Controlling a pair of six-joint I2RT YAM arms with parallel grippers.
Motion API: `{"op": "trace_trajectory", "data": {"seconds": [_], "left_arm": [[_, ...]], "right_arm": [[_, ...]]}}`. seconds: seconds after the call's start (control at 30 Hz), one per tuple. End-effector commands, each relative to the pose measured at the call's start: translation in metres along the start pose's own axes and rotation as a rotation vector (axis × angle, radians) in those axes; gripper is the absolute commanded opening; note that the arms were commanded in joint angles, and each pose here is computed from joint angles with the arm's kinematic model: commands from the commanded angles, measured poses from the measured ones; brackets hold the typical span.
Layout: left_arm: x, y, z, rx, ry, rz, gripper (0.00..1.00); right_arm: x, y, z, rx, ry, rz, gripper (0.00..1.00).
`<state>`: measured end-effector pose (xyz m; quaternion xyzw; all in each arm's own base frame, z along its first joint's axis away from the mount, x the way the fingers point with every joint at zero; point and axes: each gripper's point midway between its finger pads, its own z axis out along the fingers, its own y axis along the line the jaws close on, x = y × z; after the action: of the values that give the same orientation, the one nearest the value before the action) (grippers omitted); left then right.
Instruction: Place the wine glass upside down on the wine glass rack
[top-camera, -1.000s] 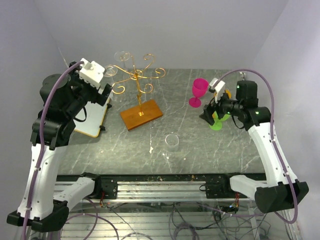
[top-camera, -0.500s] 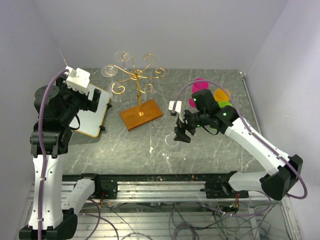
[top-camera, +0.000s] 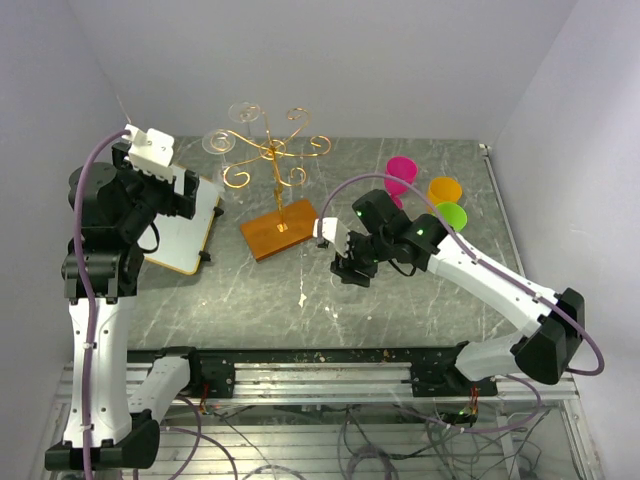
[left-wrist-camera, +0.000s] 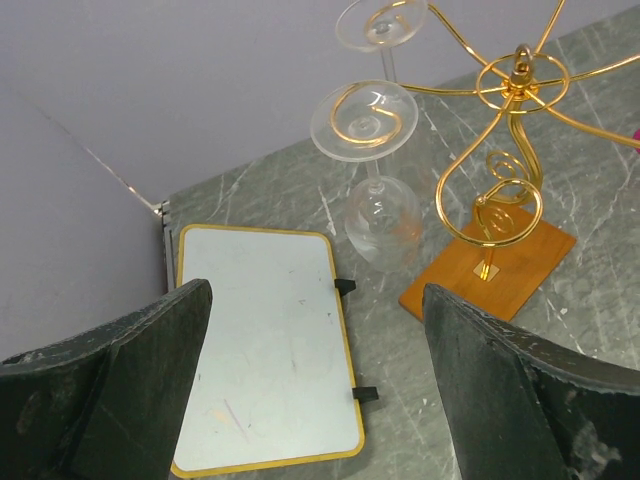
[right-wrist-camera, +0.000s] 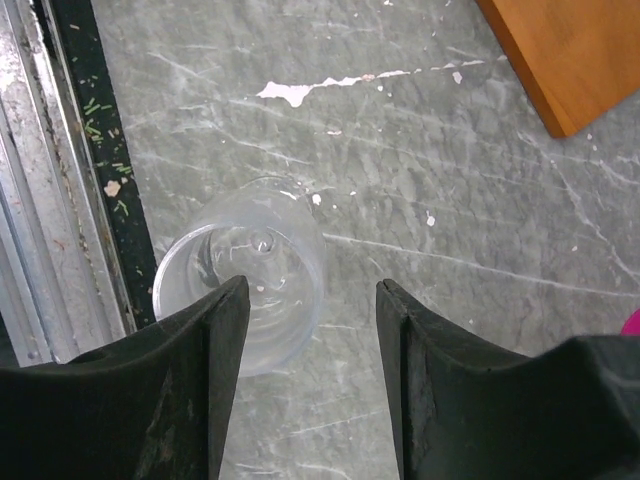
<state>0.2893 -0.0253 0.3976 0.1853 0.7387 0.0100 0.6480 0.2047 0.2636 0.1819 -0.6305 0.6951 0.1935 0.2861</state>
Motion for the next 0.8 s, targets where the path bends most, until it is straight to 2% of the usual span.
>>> {"op": "trace_trajectory", "data": {"seconds": [0.0,0.3,0.47,0.77], "left_arm": [[-0.018,0.000,-0.002,0.015,-0.070,-0.012,0.96],[-0.015,0.000,-0.002,0.019,-0.071,-0.034,0.95],[-0.013,-0.001,-0.001,0.030,-0.066,-0.032,0.95],[-0.006,-0.003,0.006,0.046,-0.054,-0.067,0.94]], "right_arm": [[-0.005,-0.006,-0.001,0.036,0.017,-0.035,0.52],[-0.006,-0.009,0.001,0.055,0.024,-0.053,0.34],[-0.003,-0.007,0.004,0.039,0.033,-0.055,0.30],[-0.004,-0.012,0.003,0.070,0.020,-0.078,0.18]]}}
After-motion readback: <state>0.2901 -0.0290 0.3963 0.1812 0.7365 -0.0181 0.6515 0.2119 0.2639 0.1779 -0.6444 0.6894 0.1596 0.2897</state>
